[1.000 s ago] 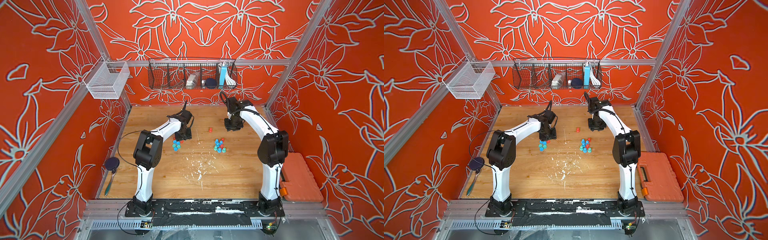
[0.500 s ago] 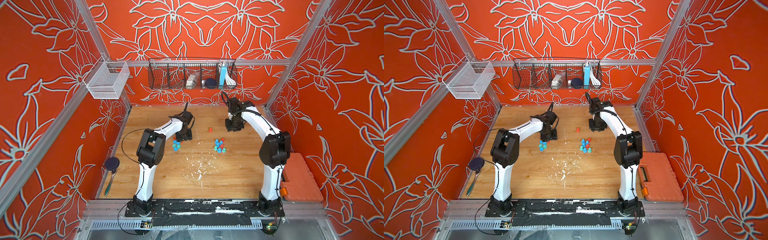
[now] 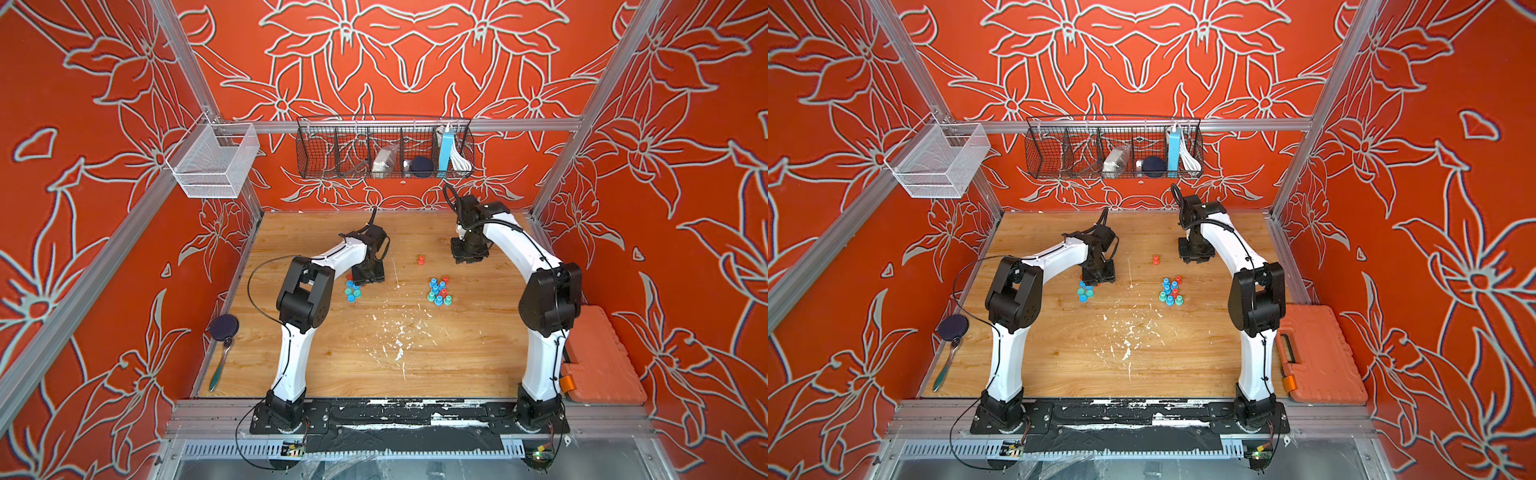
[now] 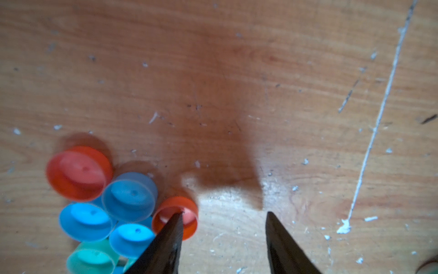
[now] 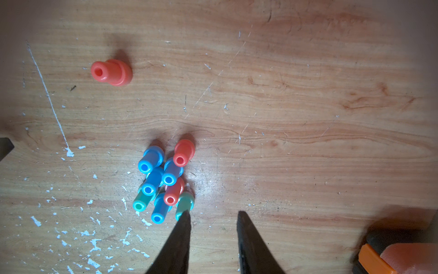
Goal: Close the stamp cap
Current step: Move the cover to the center of the board.
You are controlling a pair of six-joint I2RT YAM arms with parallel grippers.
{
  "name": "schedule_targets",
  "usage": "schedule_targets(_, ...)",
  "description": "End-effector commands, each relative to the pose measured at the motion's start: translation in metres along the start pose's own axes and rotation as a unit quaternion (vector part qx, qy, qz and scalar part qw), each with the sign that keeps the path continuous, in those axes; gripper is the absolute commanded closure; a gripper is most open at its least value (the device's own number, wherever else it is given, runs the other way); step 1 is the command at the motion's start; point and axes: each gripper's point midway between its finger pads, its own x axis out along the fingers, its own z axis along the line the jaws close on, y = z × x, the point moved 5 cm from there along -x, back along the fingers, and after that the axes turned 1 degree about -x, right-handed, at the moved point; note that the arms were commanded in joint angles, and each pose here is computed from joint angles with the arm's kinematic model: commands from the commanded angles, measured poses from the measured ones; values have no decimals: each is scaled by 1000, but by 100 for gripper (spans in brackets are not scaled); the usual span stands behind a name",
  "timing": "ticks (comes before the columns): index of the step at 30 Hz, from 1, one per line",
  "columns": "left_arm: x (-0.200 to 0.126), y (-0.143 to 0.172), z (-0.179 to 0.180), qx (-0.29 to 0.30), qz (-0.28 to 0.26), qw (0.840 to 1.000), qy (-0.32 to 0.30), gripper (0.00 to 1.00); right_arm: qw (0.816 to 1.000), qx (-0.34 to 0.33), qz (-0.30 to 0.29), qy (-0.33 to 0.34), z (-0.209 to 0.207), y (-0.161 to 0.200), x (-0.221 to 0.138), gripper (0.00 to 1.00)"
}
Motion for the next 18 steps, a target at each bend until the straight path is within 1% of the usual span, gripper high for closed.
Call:
schedule_targets(1,11,6,5,0,16,1000,-16,43,1000,0,-11,-8,-3,2,-18,65)
schedule_targets(9,23,35,0,9,48,999,-9,43,1000,0,-8,-15,-2,4,-20,66)
schedule_targets(18,24,67,-28,46,62,997,-5,43,1000,-1,-6,-13,-4,16,-21,66)
